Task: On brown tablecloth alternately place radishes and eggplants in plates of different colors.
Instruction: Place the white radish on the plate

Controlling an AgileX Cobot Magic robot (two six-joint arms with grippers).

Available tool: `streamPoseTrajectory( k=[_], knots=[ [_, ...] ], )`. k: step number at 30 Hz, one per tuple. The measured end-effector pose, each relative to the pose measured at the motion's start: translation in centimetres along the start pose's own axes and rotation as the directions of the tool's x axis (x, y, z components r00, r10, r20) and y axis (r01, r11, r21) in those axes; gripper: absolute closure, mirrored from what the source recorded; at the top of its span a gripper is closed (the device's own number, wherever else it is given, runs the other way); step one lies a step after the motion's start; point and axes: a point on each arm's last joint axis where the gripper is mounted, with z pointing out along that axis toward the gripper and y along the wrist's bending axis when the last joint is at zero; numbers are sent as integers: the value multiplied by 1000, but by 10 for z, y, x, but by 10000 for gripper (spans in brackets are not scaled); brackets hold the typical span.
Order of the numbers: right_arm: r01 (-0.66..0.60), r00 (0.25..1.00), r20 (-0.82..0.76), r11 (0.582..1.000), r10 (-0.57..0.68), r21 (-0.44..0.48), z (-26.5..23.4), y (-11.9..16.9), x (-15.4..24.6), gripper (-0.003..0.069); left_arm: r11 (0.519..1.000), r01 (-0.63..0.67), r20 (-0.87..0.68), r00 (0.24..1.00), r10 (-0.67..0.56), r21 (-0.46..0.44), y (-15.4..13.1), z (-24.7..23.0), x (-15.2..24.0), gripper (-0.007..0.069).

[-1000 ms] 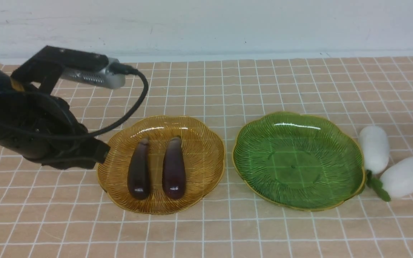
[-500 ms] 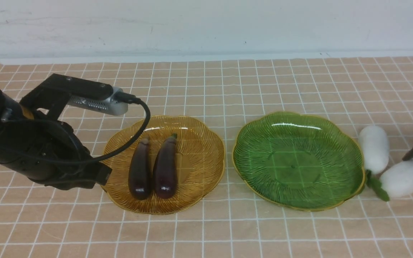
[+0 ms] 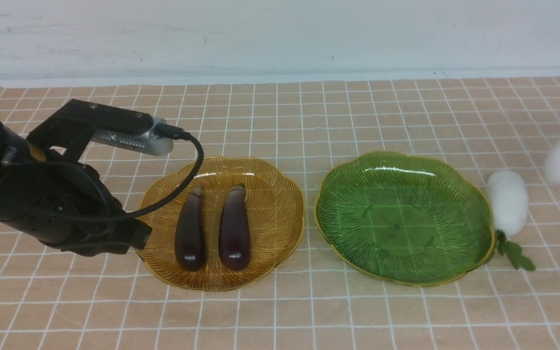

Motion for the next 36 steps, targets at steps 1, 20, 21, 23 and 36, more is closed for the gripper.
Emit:
streamPoseTrajectory(
  k=[1,20,21,23,36],
  knots=[
    [83,996,20,994,-82,-66,-8,35,5,143,1000,0,9,1000,0,-2,0,0,-1,629],
    [453,852,-206,875,-481,-171,102,164,110,34,1000,0,6,1000,0,-1,0,0,-1,629],
    [471,842,-211,867,-497,-165,97,167,107,22,1000,0,6,1000,0,-1,0,0,-1,629],
    [516,818,-214,846,-534,-138,85,169,96,15,1000,0,6,1000,0,-1,0,0,-1,629],
    [352,931,-180,909,-317,222,70,87,0,50,1000,-9,-21,1000,8,-11,1,0,2,629]
  ],
)
